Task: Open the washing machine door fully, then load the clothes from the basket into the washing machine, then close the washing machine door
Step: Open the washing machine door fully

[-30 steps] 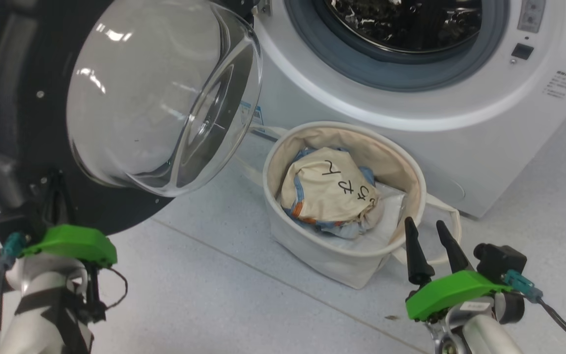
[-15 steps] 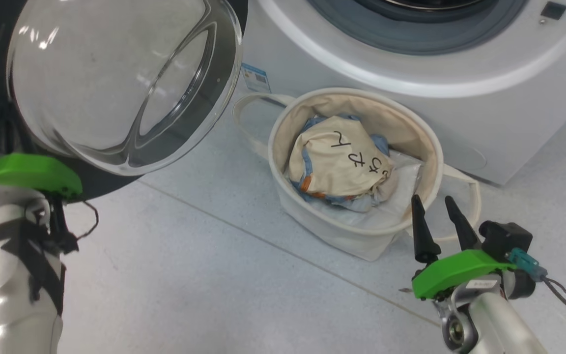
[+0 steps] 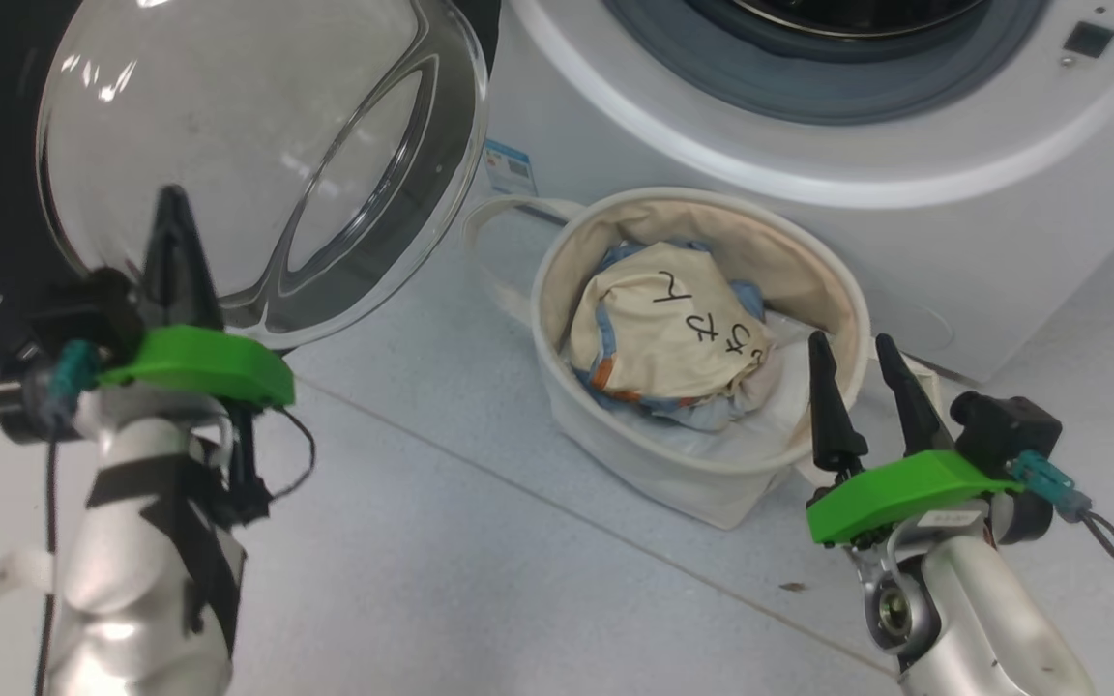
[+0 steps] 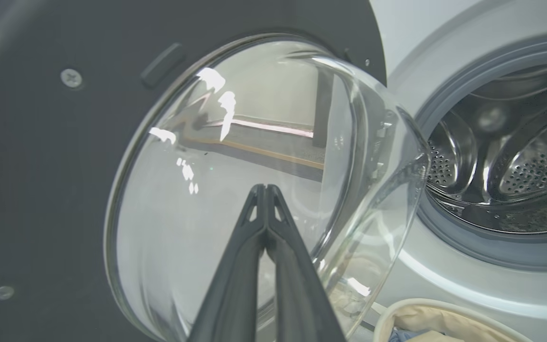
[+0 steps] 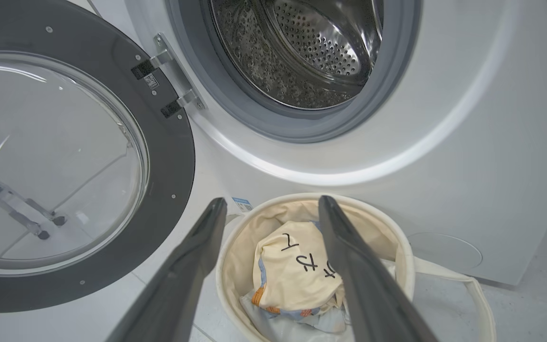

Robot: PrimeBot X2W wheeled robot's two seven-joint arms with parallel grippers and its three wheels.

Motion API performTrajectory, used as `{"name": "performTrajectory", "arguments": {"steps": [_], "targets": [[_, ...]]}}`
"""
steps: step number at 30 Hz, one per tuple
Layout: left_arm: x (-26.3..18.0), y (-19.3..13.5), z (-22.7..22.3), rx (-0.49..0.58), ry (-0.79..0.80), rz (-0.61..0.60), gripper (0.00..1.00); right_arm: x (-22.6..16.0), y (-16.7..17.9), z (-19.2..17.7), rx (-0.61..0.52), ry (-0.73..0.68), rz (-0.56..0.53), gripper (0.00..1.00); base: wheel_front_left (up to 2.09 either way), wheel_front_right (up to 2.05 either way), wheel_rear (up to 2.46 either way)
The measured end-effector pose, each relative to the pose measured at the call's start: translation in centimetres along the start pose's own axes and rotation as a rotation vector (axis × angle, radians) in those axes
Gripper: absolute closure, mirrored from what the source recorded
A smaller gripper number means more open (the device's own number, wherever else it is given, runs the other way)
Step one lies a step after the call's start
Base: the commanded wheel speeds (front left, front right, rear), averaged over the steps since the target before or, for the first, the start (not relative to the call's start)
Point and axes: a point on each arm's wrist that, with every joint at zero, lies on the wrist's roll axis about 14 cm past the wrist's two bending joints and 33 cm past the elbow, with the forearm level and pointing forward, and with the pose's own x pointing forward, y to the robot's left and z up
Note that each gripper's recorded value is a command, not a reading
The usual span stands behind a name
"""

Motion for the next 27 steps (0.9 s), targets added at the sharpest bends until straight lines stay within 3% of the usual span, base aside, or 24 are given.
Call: {"name": "performTrajectory", "arguments": {"steps": [7, 17, 27], "targets": [[-2.6, -4.5, 0.2, -0.039, -0.031, -0.143, 1.0, -1.5, -0.2, 5.1, -0.015, -0.135, -0.032, 0.0, 0.0, 0.0, 0.0], [-7.4, -12.4, -1.8, -0.119, 0.01, -0.419, 1.0, -7.9, -1.5, 10.2, -0.077, -0.279, -0.133, 0.0, 0.0, 0.0, 0.0], [-10.2, -17.7, -4.2, -0.154, 0.08, -0.571, 1.0, -13.0, -4.0, 12.7, -0.12, -0.363, -0.258, 0.0, 0.0, 0.0, 0.0]]}}
